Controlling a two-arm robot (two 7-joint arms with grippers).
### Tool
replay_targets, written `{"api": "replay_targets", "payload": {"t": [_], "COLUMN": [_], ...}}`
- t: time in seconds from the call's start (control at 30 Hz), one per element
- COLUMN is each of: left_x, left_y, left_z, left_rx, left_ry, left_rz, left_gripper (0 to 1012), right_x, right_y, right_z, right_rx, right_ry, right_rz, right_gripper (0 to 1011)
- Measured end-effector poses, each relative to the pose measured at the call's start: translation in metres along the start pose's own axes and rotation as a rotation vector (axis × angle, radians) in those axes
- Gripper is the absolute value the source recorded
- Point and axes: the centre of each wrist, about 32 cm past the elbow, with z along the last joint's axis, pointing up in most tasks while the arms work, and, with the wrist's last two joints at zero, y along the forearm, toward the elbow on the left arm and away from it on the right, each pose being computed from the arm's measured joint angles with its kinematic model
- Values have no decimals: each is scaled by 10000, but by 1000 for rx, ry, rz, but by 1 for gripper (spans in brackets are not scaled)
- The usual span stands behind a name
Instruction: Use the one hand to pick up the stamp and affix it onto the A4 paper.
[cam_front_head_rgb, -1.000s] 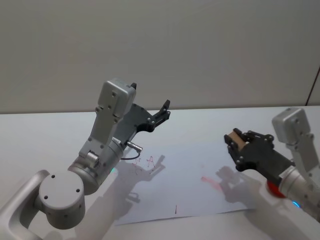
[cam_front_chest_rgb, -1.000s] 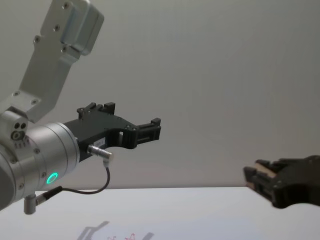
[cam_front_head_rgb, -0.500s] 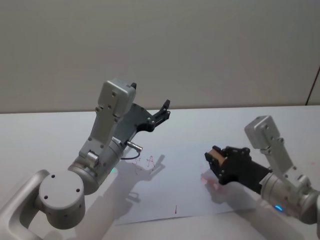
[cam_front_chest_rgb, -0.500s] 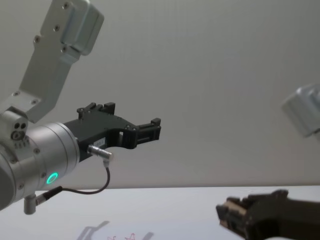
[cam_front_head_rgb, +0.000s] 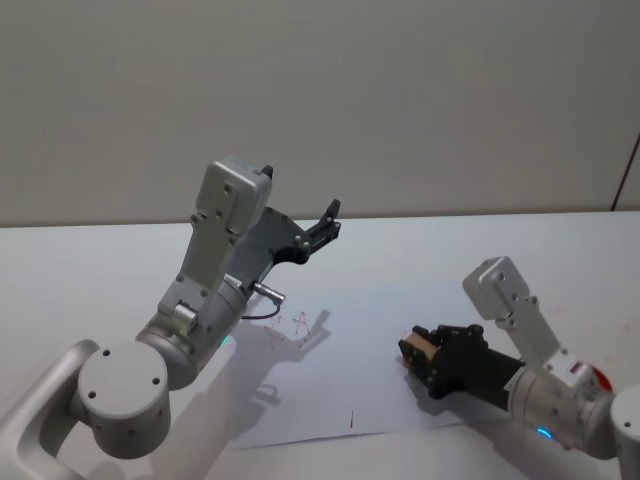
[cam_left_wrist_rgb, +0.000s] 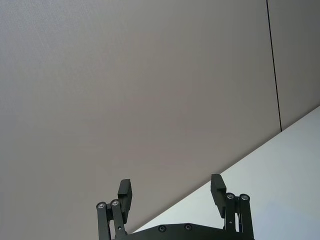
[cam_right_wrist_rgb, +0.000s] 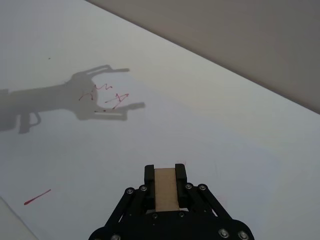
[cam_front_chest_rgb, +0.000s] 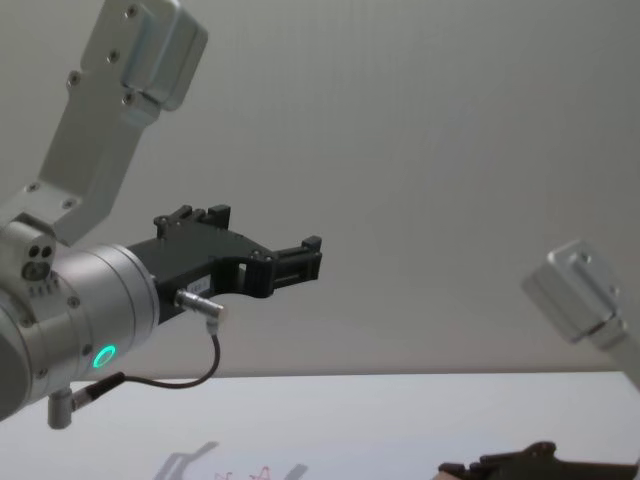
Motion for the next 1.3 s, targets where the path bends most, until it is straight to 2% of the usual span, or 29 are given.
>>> {"api": "replay_targets", "payload": {"t": [0.37, 0.7, 0.83, 1.07, 1.1, 1.2, 1.3], "left_x": [0, 0, 0, 0, 0, 0, 0], "left_y": [0, 0, 0, 0, 0, 0, 0], "left_z": [0, 0, 0, 0, 0, 0, 0], "left_rx": [0, 0, 0, 0, 0, 0, 0], "left_ry": [0, 0, 0, 0, 0, 0, 0], "left_rz": [0, 0, 0, 0, 0, 0, 0], "left_gripper": [1001, 1001, 1001, 1001, 1001, 1001, 1001], "right_x": [-1, -16, -3, 28, 28, 32, 27], "right_y": [49, 51, 27, -96, -96, -200, -281], "right_z": [-46, -33, 33, 255, 255, 356, 399], "right_rx": [-28, -14, 15, 114, 114, 157, 178], "right_ry": [9, 7, -1, -17, -17, -19, -16], "right_rz": [13, -8, -30, -99, -99, -150, -177], "right_gripper": [219, 219, 219, 219, 219, 219, 219]}}
